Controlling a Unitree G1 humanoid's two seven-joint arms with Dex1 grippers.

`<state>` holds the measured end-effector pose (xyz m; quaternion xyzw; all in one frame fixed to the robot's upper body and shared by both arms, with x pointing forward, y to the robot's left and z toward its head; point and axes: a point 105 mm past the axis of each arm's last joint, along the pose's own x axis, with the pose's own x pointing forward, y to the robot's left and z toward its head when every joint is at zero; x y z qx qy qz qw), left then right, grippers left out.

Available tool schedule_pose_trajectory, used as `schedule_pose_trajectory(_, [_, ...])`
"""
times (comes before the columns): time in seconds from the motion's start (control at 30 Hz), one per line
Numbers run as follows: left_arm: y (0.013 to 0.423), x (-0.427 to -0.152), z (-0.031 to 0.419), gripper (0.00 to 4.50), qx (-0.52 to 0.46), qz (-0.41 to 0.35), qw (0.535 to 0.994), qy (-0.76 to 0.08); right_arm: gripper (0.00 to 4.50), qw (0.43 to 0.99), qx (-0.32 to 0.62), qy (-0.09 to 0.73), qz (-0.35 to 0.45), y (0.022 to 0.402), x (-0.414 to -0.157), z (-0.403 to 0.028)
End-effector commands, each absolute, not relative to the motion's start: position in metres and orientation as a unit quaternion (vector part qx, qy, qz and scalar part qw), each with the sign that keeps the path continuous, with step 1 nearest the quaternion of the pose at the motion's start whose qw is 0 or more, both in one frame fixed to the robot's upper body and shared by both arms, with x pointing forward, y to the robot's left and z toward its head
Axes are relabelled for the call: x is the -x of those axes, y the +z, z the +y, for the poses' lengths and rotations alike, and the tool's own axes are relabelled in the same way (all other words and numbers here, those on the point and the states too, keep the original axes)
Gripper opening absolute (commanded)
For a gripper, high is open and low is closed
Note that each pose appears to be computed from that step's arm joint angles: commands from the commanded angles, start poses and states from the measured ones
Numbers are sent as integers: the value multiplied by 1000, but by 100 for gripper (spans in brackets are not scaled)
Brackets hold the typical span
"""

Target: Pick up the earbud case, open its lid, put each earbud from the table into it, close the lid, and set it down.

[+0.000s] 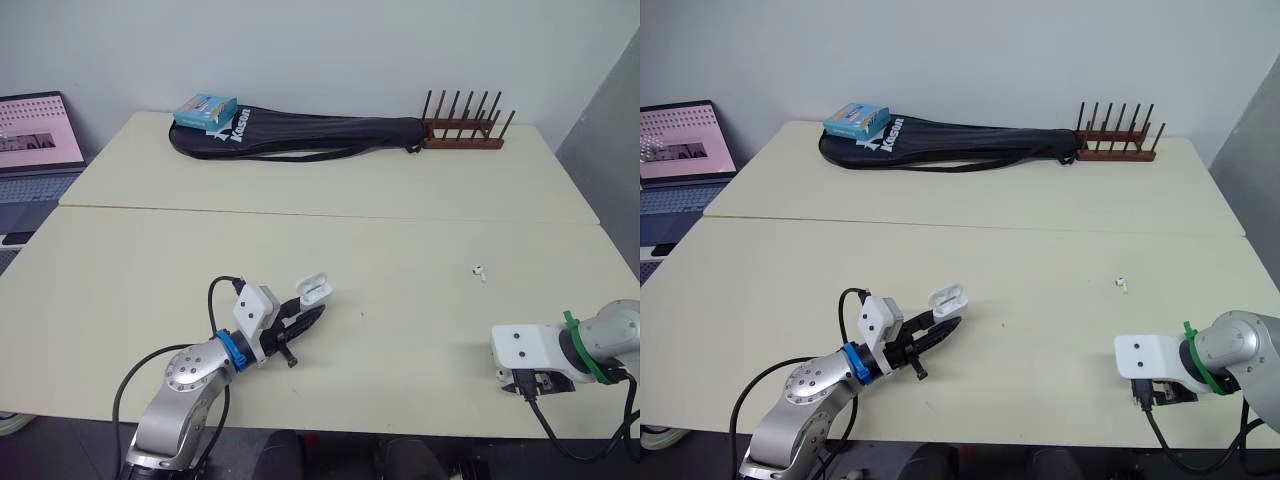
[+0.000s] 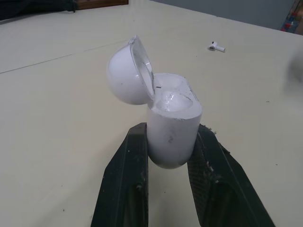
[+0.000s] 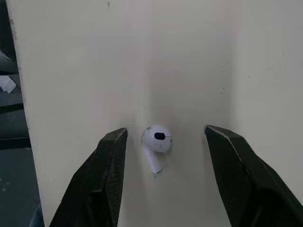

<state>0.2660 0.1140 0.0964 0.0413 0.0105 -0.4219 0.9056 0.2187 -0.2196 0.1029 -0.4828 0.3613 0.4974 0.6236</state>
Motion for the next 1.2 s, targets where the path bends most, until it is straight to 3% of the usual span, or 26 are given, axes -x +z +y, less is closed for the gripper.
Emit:
schedule_pose_trajectory(0.03, [105, -263, 112, 75, -46, -11, 905, -422, 268, 629, 482, 493, 359, 102, -222, -218])
schedule_pose_trajectory(0.23, [105, -263, 113, 75, -46, -10, 906, -421, 268, 622, 476, 497, 372, 96, -217, -220])
schedule_pose_trajectory(0.37, [106, -264, 112, 75, -46, -11, 906, -421, 186, 620, 476, 498, 375, 94, -217, -221])
schedule_pose_trajectory(0.43, [105, -264, 111, 75, -46, -11, 905, -422, 106, 618, 477, 498, 377, 94, -217, -222])
schedule_pose_trajectory(0.53, [105, -265, 111, 75, -46, -11, 905, -422, 37, 617, 479, 498, 377, 94, -217, -223])
schedule_pose_trajectory(0.87, [109, -268, 107, 75, -38, -24, 902, -430, 38, 656, 451, 511, 323, 121, -231, -204])
schedule_pose_trajectory(1.0, [116, -269, 100, 75, -26, -41, 897, -439, 38, 718, 380, 528, 248, 148, -246, -173])
schedule_pose_trajectory(1.2, [132, -279, 88, 75, -16, -85, 896, -434, 38, 819, 197, 530, 97, 195, -266, -115])
